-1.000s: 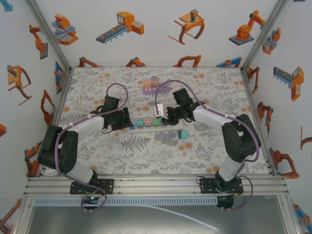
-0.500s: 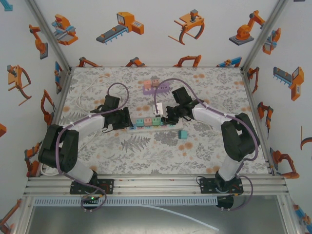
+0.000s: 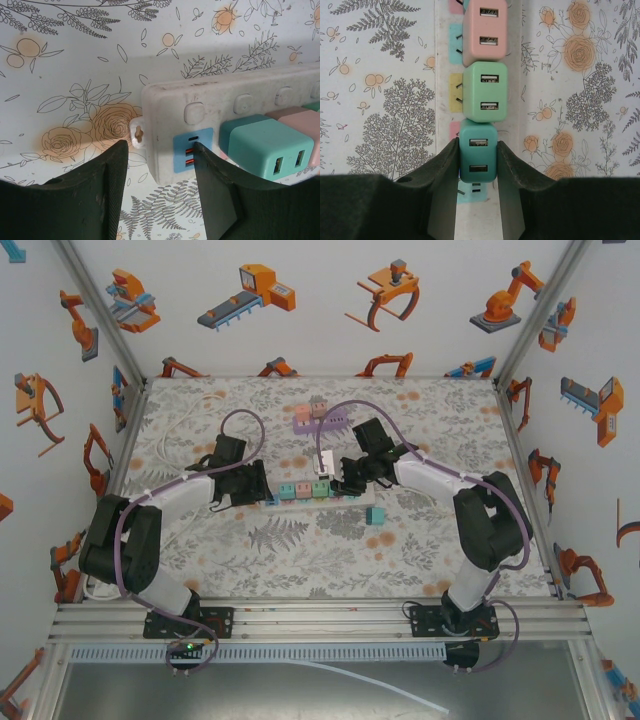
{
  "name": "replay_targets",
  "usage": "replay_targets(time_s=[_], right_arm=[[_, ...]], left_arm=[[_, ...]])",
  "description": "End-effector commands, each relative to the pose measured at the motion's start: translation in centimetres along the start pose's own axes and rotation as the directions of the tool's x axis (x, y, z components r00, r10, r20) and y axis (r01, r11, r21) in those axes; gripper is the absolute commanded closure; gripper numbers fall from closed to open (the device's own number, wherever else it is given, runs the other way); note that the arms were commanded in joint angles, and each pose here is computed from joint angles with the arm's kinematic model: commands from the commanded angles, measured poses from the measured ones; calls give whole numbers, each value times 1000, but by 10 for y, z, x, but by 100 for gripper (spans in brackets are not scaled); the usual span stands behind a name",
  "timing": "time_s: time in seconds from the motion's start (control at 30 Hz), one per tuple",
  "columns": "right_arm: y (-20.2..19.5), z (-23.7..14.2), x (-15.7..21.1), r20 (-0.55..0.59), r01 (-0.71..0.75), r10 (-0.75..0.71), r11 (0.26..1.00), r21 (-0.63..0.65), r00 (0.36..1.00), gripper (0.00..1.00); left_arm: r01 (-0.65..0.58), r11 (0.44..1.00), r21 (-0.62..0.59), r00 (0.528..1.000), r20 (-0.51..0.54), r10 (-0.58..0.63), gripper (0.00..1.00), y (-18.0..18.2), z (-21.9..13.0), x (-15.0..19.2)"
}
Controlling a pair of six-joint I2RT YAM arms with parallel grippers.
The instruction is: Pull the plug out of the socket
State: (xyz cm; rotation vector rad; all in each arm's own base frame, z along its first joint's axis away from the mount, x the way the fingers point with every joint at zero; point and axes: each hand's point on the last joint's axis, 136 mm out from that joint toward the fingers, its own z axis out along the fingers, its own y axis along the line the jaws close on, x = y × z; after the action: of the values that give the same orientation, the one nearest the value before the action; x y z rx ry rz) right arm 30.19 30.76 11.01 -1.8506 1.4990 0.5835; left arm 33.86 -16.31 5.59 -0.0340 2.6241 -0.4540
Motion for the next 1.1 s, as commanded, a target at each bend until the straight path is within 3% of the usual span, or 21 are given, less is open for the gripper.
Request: replay_targets(time_s=[0.0,0.63,0.8,0.93,1.07], right_arm=[[-13,-19,-36,82,50,-53,998,44,995,91],[-18,-43,-47,131,-8,-7,993,114,991,96],[-26,-61,-60,183,-137,105,975,173,978,95],[-52,-93,-70,293,-455,374,839,298,880,95],[-60,-126,-62,432,-741,604,580,337,669,96]], left_arm=[[-49,986,-161,993,-114,30,47,38,11,33],[-56,988,-145,994,-102,42,47,34,11,29],[-56,994,-95,997,-53,51,47,20,-3,14],[-58,998,-37,998,28,59,46,2,-25,-9],[-83,996,18,990,112,81,43,-18,-53,-35]])
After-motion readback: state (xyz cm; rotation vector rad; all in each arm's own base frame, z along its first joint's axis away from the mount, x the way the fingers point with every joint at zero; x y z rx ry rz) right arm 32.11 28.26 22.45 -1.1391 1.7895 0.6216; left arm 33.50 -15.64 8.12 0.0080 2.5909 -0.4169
